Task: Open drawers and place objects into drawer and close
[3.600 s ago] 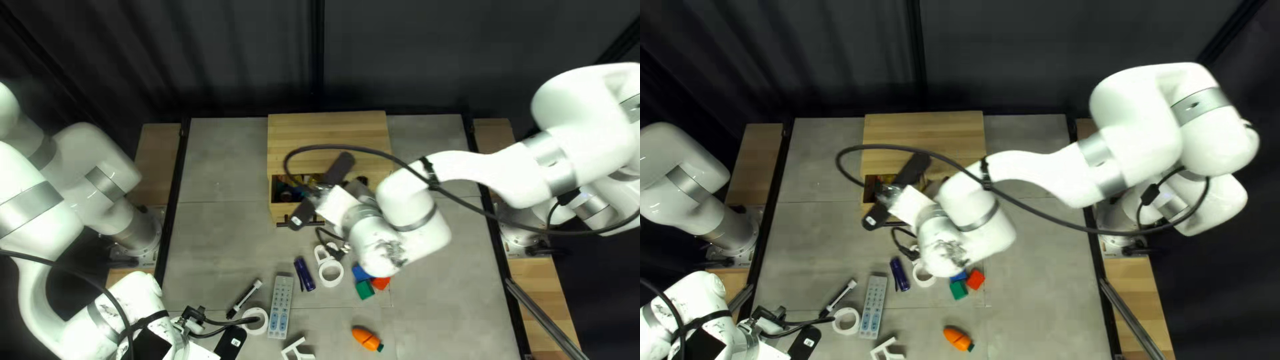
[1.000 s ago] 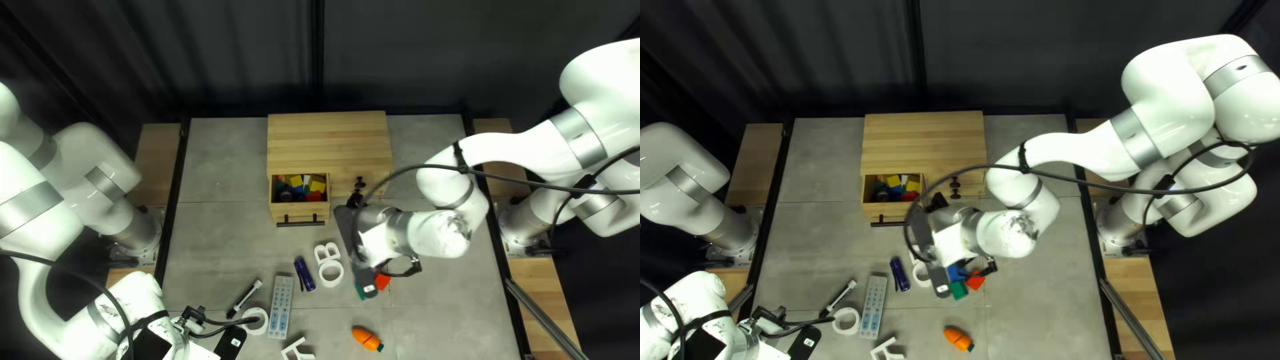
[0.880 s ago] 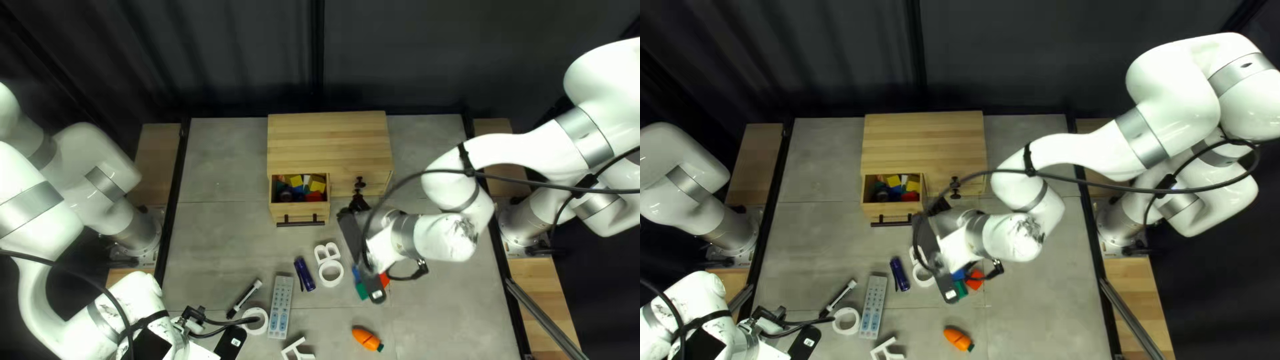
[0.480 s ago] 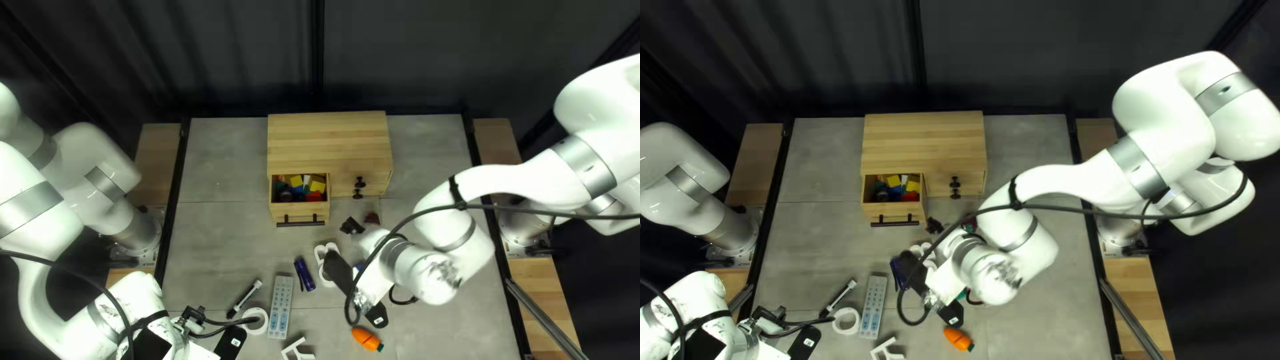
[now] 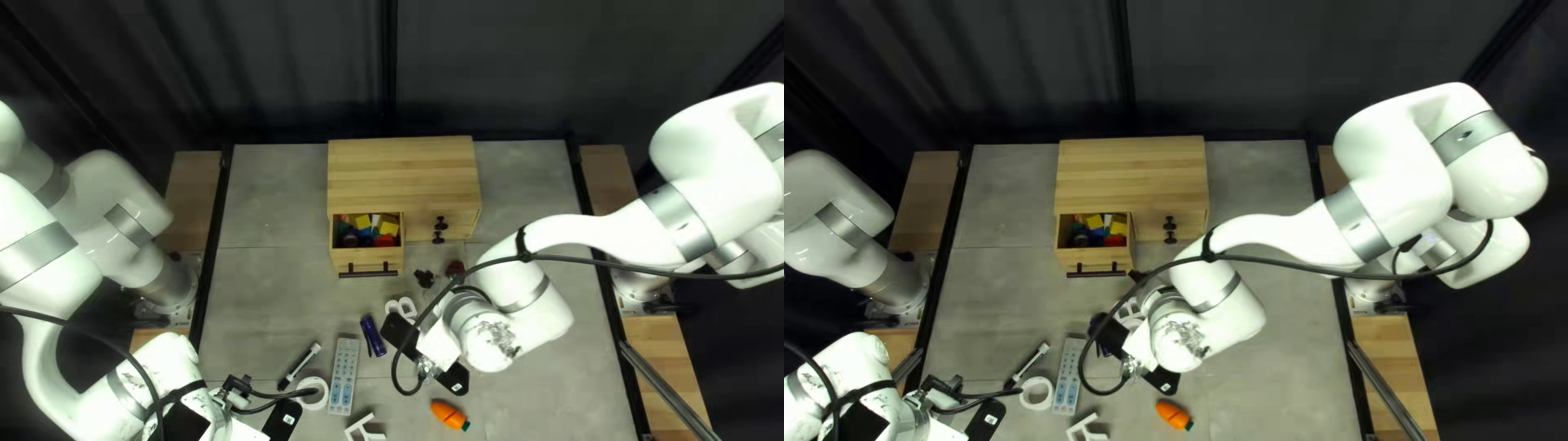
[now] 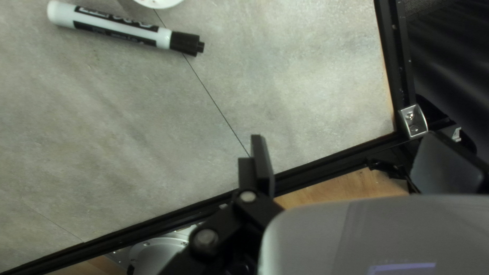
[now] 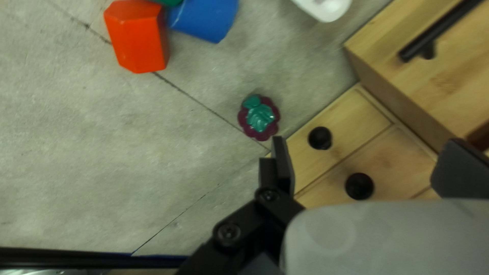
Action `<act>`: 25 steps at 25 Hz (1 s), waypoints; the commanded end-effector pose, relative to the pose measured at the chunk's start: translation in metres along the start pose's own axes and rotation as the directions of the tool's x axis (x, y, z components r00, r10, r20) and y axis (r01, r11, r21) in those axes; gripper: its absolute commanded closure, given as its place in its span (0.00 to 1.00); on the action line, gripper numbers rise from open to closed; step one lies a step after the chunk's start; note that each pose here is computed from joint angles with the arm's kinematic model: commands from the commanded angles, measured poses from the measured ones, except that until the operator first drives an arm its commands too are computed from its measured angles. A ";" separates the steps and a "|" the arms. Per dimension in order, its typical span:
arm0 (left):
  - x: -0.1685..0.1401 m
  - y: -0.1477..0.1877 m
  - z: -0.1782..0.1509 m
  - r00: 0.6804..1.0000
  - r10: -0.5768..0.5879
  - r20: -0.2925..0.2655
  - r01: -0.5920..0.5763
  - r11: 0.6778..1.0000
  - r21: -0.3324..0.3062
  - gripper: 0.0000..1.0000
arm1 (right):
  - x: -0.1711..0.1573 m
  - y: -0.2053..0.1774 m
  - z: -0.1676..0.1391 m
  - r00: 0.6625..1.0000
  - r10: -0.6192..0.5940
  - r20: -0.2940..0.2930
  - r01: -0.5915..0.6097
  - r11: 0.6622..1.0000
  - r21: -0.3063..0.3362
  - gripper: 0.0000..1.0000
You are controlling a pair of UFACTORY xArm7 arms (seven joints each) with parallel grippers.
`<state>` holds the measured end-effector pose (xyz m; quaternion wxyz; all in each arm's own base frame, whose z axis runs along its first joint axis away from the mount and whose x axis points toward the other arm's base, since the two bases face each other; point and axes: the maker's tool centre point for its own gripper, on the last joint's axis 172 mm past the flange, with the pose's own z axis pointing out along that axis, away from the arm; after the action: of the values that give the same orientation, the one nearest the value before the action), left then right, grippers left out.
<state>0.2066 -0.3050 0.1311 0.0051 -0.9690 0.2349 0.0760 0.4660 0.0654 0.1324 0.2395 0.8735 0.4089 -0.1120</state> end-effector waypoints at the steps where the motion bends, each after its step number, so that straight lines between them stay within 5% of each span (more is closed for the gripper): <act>1: 0.000 0.000 0.000 1.000 0.000 0.000 0.000 1.000 0.000 0.00 | -0.005 -0.009 0.016 0.999 -0.023 0.035 0.022 1.000 0.022 0.00; 11: 0.000 0.000 0.000 1.000 0.000 0.000 0.000 1.000 0.000 0.00 | -0.026 -0.017 0.044 0.989 -0.083 0.126 0.077 0.995 0.058 0.00; 25: 0.000 0.000 0.000 1.000 0.000 0.000 0.000 1.000 0.000 0.00 | -0.029 -0.025 0.082 0.975 -0.195 0.107 0.187 0.979 0.081 0.00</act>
<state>0.2066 -0.3050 0.1311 0.0051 -0.9690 0.2349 0.0760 0.4295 0.0208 0.0701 0.2232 0.8331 0.4663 -0.1967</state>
